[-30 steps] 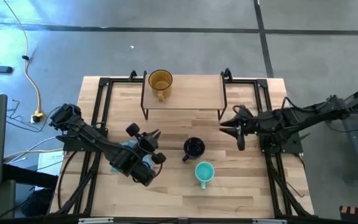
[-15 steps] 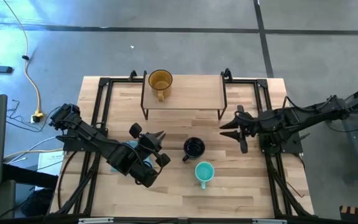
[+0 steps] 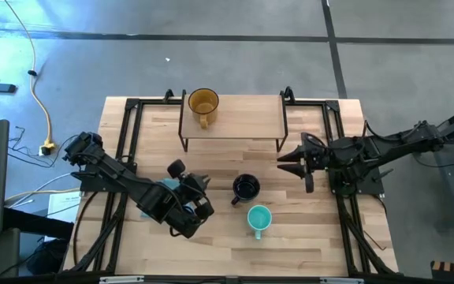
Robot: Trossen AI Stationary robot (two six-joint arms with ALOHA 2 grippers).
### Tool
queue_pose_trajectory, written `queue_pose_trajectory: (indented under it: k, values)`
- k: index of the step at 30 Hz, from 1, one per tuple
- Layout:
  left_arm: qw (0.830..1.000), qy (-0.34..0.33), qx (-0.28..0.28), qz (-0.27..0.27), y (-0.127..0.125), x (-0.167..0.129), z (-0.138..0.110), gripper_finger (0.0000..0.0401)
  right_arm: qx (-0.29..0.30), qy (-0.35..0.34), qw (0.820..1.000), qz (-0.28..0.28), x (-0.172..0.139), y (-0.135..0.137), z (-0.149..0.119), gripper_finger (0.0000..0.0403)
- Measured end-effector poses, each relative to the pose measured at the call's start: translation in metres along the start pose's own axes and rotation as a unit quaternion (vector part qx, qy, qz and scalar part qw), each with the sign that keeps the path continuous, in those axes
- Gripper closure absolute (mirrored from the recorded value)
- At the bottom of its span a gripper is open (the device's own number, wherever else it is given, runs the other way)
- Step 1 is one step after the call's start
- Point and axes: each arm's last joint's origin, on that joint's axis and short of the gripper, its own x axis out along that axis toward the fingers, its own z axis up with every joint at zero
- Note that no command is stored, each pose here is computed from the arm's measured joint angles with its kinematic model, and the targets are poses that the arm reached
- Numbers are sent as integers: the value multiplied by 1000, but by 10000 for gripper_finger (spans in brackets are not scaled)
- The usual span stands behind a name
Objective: Stack small to large cups/mugs on shelf
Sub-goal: Put the black cup on the shelf
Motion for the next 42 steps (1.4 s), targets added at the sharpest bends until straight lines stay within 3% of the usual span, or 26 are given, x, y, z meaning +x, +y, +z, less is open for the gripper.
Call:
queue_pose_trajectory:
  k: [6, 14, 19, 31, 38, 42]
  values:
    - [999, 29, -7, -37, -12, 12, -25, 364, 14, 3, 1000, -3, 2, 0, -1, 307]
    - [992, 16, -67, -106, -32, 26, -51, 364, 6, 24, 1000, -9, 14, 2, -7, 307]
    - [981, 18, -101, -162, -41, 32, -60, 364, 2, 47, 999, 8, 22, 4, -11, 307]
    - [973, 4, -140, -184, -44, 34, -59, 364, 7, 66, 997, 38, 23, 6, -14, 307]
    - [968, 10, -171, -183, -44, 33, -60, 364, 81, 127, 986, -67, 26, -3, -31, 307]
    - [967, 8, -174, -186, -44, 28, -60, 364, 101, 157, 979, -86, 39, -7, -39, 307]
